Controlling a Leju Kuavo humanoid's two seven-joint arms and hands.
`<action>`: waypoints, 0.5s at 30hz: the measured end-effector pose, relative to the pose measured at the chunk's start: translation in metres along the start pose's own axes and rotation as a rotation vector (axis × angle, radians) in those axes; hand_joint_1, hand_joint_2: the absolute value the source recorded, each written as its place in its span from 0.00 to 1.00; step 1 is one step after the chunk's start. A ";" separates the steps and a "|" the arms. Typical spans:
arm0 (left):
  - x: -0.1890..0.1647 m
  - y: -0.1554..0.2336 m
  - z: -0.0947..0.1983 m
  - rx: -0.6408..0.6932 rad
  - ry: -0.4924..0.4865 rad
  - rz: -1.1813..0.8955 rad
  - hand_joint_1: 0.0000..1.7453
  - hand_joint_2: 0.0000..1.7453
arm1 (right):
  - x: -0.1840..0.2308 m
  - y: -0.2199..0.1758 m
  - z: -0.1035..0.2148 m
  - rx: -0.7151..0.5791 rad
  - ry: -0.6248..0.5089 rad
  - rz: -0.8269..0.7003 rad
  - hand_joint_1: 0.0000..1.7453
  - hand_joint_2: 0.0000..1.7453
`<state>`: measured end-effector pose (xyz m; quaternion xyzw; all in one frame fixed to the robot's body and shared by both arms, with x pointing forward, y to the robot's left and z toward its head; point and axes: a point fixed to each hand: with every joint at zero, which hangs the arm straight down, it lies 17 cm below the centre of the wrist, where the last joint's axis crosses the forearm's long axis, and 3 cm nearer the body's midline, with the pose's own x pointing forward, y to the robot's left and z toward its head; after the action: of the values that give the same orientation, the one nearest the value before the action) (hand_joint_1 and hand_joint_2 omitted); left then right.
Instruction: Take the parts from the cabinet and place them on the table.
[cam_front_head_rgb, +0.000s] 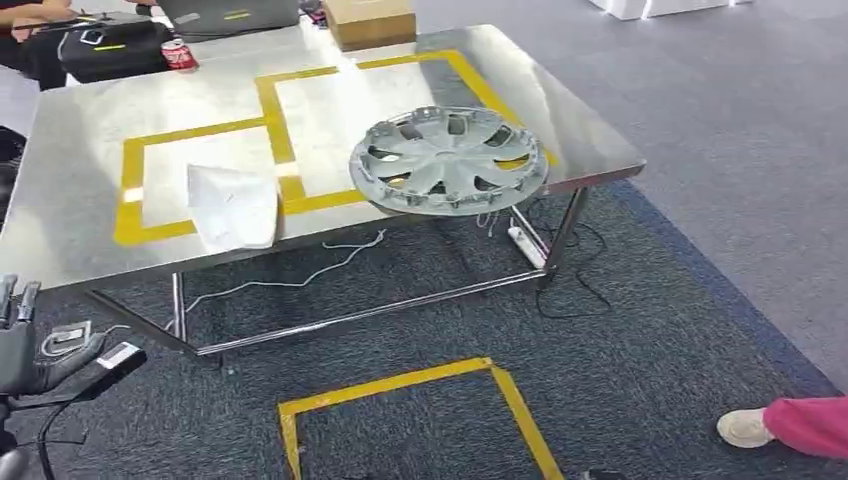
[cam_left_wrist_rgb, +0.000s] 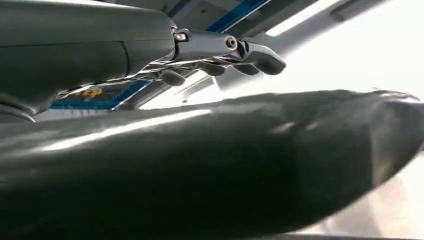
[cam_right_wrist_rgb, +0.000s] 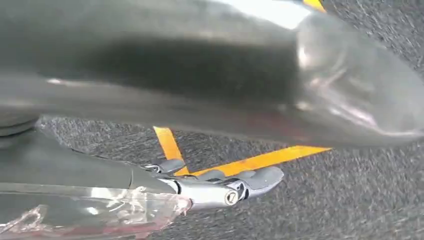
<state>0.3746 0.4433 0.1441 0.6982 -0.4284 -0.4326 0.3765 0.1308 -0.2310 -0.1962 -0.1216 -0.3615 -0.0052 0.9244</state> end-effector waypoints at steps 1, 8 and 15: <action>0.000 0.000 0.000 0.000 -0.004 -0.001 0.00 0.00 | 0.001 0.001 0.000 0.002 -0.002 0.001 0.00 0.00; -0.009 -0.001 -0.002 0.001 -0.001 -0.009 0.00 0.00 | 0.006 0.004 -0.002 0.007 -0.013 0.004 0.00 0.00; -0.012 -0.005 -0.002 0.002 -0.008 -0.009 0.00 0.00 | 0.007 0.008 -0.002 0.016 -0.019 0.007 0.00 0.00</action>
<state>0.3747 0.4561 0.1436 0.6986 -0.4273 -0.4367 0.3724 0.1387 -0.2227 -0.1949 -0.1156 -0.3699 0.0022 0.9218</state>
